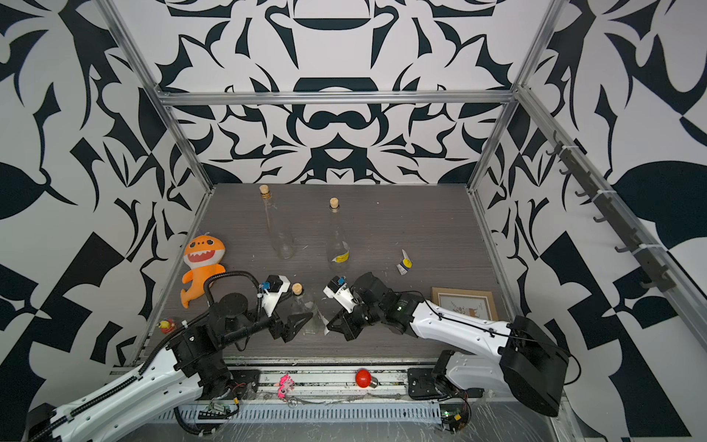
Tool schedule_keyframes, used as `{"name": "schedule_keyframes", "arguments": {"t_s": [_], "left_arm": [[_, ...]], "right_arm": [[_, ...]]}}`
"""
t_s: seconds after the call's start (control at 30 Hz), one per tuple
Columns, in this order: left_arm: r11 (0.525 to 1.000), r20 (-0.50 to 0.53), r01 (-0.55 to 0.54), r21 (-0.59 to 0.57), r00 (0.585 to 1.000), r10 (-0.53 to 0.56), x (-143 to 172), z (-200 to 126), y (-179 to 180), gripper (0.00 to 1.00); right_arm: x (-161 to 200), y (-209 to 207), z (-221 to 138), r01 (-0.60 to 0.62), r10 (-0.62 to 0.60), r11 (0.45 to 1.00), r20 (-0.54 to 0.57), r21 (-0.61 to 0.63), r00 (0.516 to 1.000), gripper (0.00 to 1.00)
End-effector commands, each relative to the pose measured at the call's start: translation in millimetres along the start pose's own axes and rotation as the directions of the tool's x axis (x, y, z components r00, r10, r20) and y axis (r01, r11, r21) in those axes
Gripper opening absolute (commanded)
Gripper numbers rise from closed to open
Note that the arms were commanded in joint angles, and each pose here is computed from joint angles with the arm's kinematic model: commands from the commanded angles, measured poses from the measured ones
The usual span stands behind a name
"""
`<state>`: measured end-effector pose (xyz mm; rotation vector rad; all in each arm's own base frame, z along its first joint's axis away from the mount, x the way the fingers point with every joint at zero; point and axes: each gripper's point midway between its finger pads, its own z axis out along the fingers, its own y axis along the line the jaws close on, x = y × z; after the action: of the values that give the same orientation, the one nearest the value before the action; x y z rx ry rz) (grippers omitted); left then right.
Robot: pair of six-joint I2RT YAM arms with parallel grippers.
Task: Remove the label from the bottle
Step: Pick up the bottle from the center of the board.
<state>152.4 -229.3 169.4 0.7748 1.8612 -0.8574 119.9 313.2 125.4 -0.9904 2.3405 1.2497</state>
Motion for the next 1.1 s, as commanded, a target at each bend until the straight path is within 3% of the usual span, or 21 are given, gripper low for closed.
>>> {"name": "schedule_keyframes", "arguments": {"t_s": [0.0, 0.23, 0.67, 0.73, 0.87, 1.07], "left_arm": [[1.0, 0.111, -0.012, 0.018, 0.994, 0.009, -21, 1, -4, 0.99], [1.0, 0.132, -0.014, 0.02, 0.991, 0.011, -19, 11, -10, 0.99], [0.985, 0.145, -0.065, -0.158, 0.985, 0.089, -13, 20, 0, 1.0], [0.984, 0.142, -0.072, -0.161, 0.985, 0.096, -13, 19, 1, 0.95], [0.99, 0.139, -0.096, -0.104, 0.984, 0.11, -14, 19, -10, 0.74], [0.984, 0.176, -0.174, 0.045, 0.971, 0.163, -23, 8, -39, 0.51]], "right_arm": [[-21, 13, -3, 0.054, -0.052, 0.998, 0.056, -0.027, 0.997, 0.0], [-22, 15, -2, 0.057, -0.055, 0.998, 0.06, -0.033, 0.997, 0.0], [-20, 23, 0, 0.072, -0.069, 0.996, 0.061, -0.045, 0.996, 0.0], [-20, 23, 0, 0.072, -0.07, 0.996, 0.062, -0.043, 0.996, 0.0], [-19, 21, -2, 0.074, -0.072, 0.997, 0.065, -0.031, 0.995, 0.0], [-18, 23, -8, 0.107, -0.106, 0.994, 0.064, -0.02, 0.992, 0.0]]}}
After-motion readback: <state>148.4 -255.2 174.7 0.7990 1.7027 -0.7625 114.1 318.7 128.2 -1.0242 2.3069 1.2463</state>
